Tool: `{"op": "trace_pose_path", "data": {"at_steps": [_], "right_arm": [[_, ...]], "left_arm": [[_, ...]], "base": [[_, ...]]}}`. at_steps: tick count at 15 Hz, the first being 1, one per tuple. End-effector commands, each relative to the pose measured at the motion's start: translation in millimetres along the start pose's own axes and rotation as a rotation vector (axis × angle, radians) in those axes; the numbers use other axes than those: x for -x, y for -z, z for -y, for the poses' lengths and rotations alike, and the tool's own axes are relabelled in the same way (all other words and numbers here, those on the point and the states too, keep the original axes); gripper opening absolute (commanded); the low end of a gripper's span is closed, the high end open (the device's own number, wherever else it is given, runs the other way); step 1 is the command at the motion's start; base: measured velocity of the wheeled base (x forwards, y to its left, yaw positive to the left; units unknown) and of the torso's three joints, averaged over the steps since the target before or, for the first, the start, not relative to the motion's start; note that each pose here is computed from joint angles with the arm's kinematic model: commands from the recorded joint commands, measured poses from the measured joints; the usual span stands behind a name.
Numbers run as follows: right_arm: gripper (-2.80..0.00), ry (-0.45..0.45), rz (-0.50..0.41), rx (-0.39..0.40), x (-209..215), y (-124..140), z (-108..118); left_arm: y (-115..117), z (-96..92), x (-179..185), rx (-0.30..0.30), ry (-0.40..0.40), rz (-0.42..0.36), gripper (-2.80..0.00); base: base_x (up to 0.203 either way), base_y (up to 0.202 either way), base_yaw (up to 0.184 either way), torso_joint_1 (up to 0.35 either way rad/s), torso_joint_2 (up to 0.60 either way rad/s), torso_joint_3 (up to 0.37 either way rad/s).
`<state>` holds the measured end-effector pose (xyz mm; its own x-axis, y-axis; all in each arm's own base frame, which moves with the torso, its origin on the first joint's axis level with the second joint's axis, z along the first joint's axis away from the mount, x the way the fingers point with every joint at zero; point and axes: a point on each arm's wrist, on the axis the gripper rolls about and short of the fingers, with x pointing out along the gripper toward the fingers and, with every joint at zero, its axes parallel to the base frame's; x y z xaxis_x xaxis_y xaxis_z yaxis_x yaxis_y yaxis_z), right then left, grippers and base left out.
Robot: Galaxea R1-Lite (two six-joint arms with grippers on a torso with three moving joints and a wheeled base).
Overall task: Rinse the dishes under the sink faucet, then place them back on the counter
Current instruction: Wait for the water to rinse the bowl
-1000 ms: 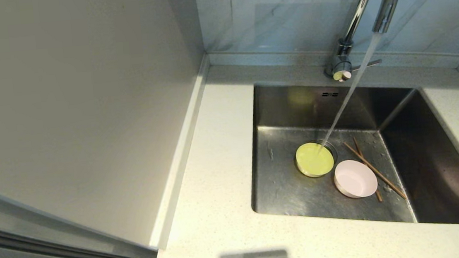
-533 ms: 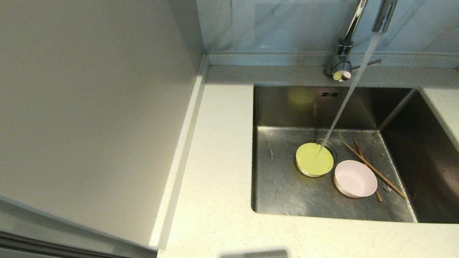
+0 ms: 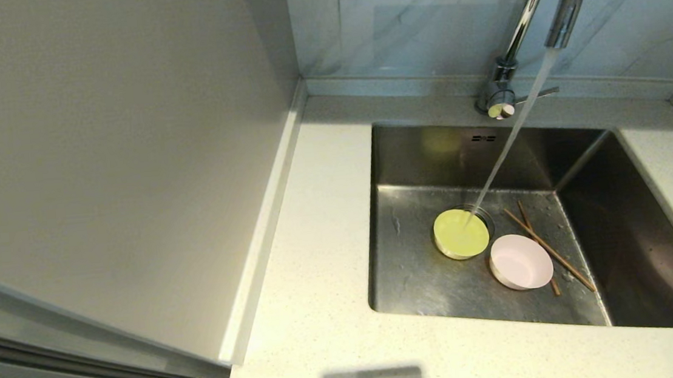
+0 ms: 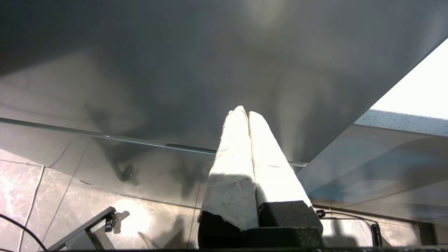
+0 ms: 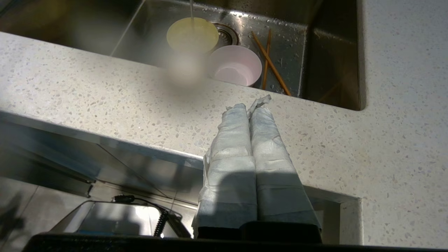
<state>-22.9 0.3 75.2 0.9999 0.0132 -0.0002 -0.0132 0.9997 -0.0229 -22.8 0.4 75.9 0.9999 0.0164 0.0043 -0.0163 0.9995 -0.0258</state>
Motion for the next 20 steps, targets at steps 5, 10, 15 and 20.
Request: {"op": "trace_pose_path", "data": {"at_steps": [5,10,15,20], "right_arm": [[-2.8,0.004,-0.003,-0.009,-0.1,0.1,0.1],[-2.8,0.004,-0.003,-0.009,-0.1,0.1,0.1],[-2.8,0.004,-0.003,-0.009,-0.1,0.1,0.1],[-2.8,0.004,-0.003,-0.009,-0.1,0.1,0.1]], "left_arm": [[0.0,0.0,0.2,0.0,0.0,0.003,-2.8],[0.0,0.0,0.2,0.0,0.0,0.003,-2.8],[0.0,0.0,0.2,0.0,0.0,0.003,-2.8],[0.0,0.0,0.2,0.0,0.0,0.003,-2.8]], "base": [[0.0,0.0,0.0,0.0,0.0,0.0],[0.0,0.0,0.0,0.0,0.0,0.0],[0.0,0.0,0.0,0.0,0.0,0.0],[0.0,0.0,0.0,0.0,0.0,0.0]]}}
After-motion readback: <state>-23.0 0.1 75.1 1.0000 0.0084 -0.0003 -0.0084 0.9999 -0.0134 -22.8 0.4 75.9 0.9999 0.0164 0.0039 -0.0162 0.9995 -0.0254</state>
